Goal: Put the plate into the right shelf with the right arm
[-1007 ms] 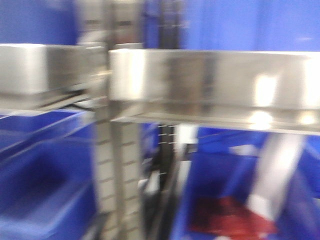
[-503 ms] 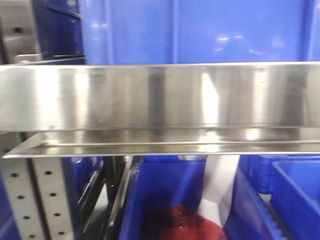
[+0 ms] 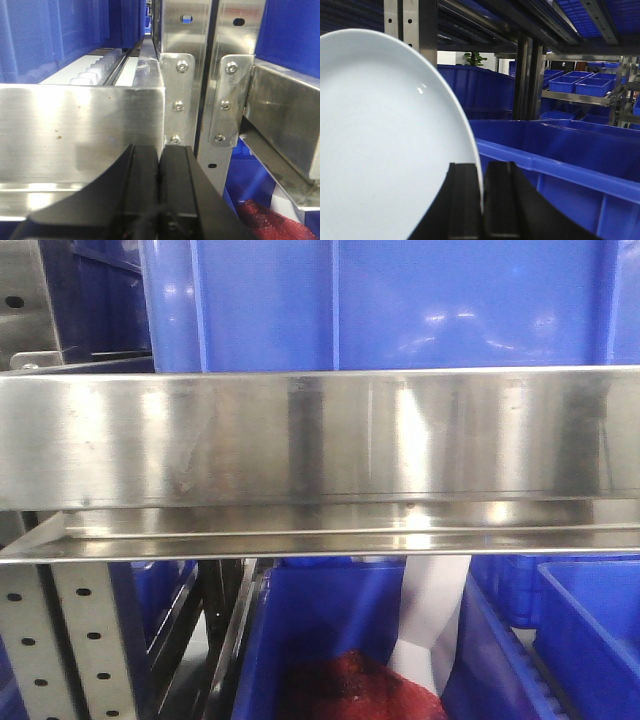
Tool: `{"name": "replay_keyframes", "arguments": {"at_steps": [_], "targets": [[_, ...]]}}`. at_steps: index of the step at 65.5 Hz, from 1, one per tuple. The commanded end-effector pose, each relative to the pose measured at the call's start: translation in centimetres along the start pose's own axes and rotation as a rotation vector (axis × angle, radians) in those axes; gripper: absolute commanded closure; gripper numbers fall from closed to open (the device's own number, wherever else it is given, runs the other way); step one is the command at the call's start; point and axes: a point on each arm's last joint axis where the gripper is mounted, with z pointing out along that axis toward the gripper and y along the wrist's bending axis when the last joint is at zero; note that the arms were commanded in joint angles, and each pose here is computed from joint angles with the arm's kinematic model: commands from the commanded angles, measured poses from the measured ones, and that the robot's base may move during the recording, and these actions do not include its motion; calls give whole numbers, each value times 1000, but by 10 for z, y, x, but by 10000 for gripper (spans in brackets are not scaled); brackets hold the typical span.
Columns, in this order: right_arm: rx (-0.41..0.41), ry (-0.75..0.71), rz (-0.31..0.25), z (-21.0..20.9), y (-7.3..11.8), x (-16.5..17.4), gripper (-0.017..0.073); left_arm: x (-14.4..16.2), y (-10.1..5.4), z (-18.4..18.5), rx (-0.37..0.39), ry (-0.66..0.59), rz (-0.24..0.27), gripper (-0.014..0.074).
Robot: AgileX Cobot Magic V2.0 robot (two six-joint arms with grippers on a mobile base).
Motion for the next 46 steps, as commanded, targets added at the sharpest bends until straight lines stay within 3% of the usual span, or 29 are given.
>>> {"name": "replay_keyframes", "arguments": {"at_steps": [1,18,28,46], "targets": [[37,-110,14,0,-3,-16,498,-5,0,0,3,-85,-7,640],[49,-138,21,1,-4,-19,498,-5,0,0,3,-85,-7,640],[64,-190,73,10,-7,-35,498,-5,0,0,3,-85,-7,640],[86,-166,81,72,-15,-82,498,-5,0,0,3,-85,-7,640]]}}
